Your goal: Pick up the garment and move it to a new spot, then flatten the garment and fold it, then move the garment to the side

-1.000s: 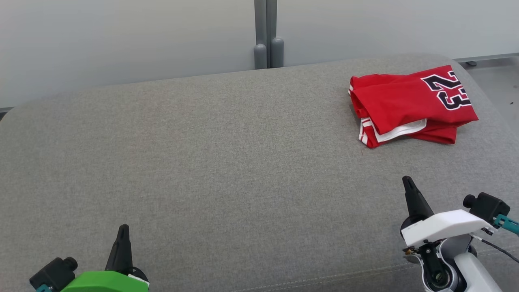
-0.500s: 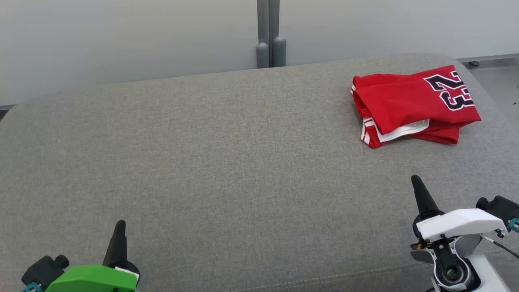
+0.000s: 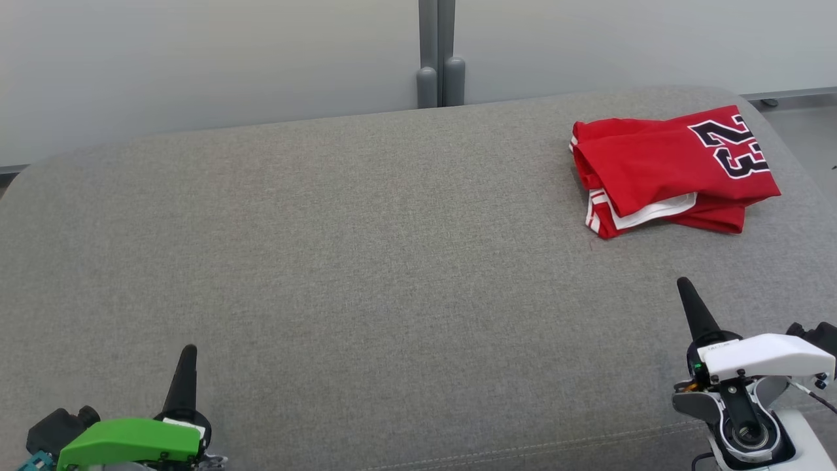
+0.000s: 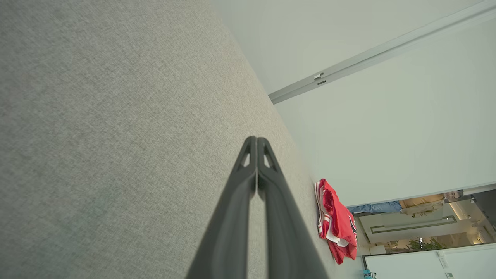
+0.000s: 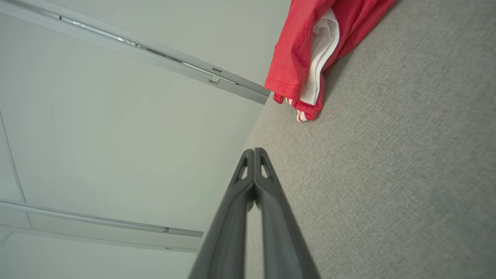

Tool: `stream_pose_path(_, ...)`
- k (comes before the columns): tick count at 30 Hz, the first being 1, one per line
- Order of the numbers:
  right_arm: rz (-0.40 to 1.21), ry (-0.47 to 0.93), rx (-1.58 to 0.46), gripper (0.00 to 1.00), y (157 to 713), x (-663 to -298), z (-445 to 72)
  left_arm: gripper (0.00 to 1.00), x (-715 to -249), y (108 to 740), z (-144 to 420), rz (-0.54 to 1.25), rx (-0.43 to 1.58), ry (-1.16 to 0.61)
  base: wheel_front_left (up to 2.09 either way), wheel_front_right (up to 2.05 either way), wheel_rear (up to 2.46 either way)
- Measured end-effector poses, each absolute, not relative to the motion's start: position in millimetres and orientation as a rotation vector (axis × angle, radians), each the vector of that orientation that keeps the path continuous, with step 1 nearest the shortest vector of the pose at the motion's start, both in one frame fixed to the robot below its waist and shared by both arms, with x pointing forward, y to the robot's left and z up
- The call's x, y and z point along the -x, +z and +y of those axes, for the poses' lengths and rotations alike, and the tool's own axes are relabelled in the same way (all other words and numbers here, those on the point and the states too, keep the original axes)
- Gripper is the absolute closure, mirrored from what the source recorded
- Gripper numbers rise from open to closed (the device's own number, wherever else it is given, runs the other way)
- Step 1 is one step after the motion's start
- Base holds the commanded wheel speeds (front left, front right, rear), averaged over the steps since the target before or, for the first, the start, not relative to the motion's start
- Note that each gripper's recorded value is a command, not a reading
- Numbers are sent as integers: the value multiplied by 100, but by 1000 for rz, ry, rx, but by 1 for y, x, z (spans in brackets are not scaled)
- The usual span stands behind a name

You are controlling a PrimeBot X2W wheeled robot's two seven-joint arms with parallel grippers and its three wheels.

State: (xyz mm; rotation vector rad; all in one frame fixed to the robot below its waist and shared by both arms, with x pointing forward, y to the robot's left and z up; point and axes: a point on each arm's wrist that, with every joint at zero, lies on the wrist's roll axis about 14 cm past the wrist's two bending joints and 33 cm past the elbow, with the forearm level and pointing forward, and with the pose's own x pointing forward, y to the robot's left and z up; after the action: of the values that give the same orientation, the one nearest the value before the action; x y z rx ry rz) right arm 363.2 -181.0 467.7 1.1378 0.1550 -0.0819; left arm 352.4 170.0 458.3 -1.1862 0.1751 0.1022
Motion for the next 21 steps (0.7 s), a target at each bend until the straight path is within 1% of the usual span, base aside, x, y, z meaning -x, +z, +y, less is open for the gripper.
stream_pose_path(21,104,-99,-1418,100,473,-370,-196,100,-365,468,178,136,1436,77,0,0,0)
